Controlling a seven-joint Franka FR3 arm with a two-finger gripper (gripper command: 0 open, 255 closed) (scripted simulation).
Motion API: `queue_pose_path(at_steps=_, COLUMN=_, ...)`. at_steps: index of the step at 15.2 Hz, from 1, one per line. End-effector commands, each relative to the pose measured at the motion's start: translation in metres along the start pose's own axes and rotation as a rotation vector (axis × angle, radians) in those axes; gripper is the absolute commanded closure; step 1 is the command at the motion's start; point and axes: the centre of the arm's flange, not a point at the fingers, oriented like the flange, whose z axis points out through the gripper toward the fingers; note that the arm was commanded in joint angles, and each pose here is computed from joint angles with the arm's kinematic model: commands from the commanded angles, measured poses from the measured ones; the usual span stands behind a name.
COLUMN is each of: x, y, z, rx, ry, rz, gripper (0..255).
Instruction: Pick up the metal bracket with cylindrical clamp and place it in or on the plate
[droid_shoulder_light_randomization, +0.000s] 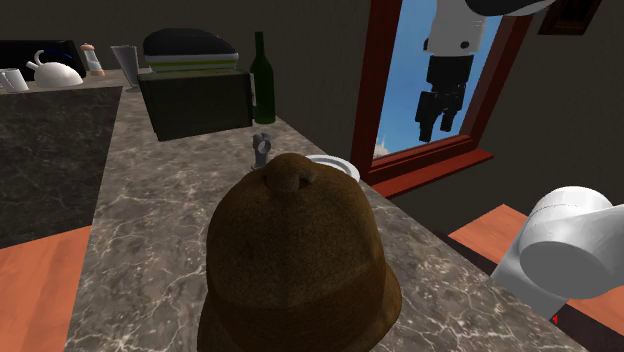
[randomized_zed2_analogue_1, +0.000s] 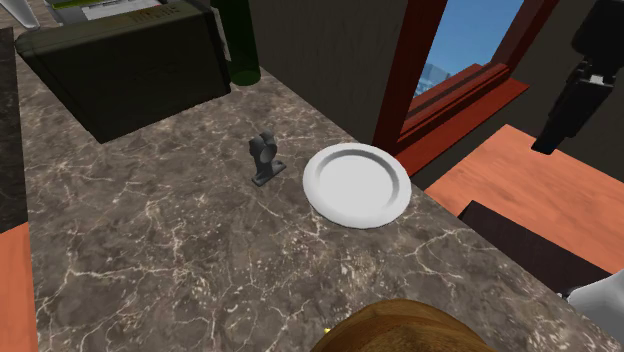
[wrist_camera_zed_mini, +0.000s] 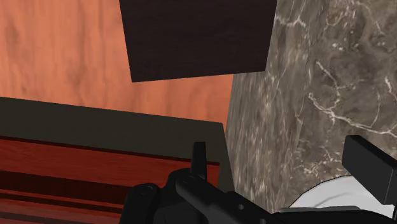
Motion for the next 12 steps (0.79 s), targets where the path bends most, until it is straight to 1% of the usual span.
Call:
queue_pose_path(at_steps=1, x=0.0, y=0.0, z=0.0, rx=0.0, ry=0.0, rz=0.0, gripper=0)
queue_pose_path(at_steps=12, x=0.113, y=-0.083, z=0.008, rx=0.004, ry=0.037, rz=0.007, gripper=0)
